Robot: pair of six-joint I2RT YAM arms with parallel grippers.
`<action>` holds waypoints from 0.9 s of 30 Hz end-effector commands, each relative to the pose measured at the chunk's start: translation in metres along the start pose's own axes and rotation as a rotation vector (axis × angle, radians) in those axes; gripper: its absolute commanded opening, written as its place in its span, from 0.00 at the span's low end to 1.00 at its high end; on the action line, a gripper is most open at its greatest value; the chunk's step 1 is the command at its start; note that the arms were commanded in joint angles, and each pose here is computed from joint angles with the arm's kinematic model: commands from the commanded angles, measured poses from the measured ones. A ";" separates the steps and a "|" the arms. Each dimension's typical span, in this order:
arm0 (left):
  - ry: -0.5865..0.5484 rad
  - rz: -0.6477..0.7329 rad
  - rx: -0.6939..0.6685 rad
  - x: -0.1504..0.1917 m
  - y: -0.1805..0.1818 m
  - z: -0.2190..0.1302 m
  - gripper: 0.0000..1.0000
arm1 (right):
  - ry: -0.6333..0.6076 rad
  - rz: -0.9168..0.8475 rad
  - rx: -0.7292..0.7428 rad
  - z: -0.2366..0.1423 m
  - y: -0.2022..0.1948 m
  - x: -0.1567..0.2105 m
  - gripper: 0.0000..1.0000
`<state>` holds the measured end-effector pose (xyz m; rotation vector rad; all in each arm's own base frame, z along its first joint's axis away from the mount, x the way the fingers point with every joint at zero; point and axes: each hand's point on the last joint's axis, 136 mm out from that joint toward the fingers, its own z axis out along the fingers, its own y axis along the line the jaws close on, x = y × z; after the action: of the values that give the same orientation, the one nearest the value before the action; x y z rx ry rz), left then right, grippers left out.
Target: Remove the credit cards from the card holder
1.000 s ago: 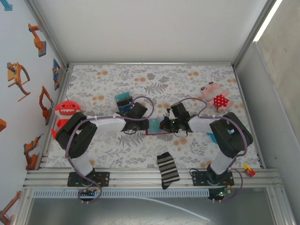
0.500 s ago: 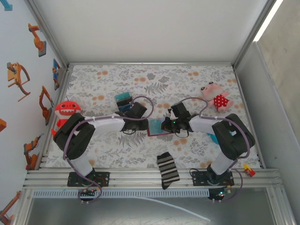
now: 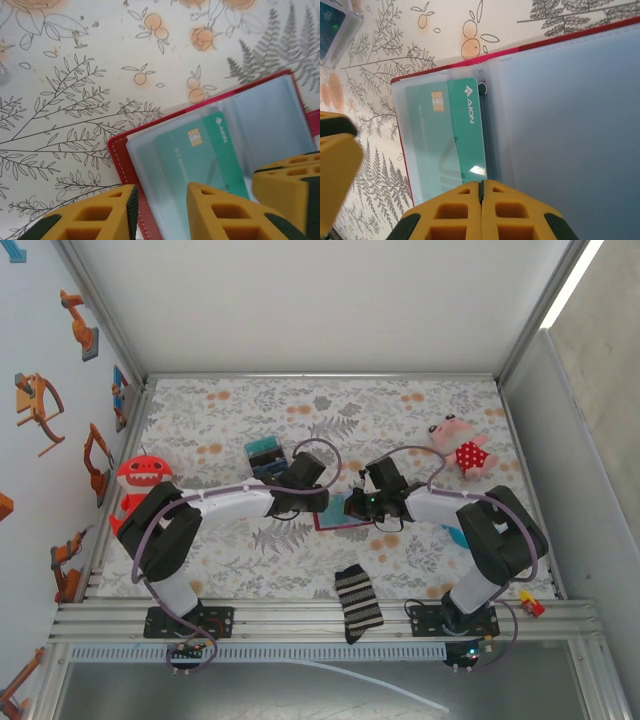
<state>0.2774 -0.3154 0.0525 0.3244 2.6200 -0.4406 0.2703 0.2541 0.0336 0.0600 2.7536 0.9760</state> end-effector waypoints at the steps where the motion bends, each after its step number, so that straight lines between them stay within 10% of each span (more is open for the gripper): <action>1: 0.032 0.043 -0.033 0.006 0.002 0.007 0.28 | -0.019 -0.001 -0.002 -0.007 0.004 -0.003 0.00; 27: 0.142 0.079 -0.114 0.037 0.019 0.025 0.17 | 0.016 0.034 -0.060 0.008 0.003 -0.004 0.20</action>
<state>0.2723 -0.3160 0.0267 0.3889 2.6825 -0.3525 0.2713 0.2557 0.0283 0.0736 2.7642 1.0084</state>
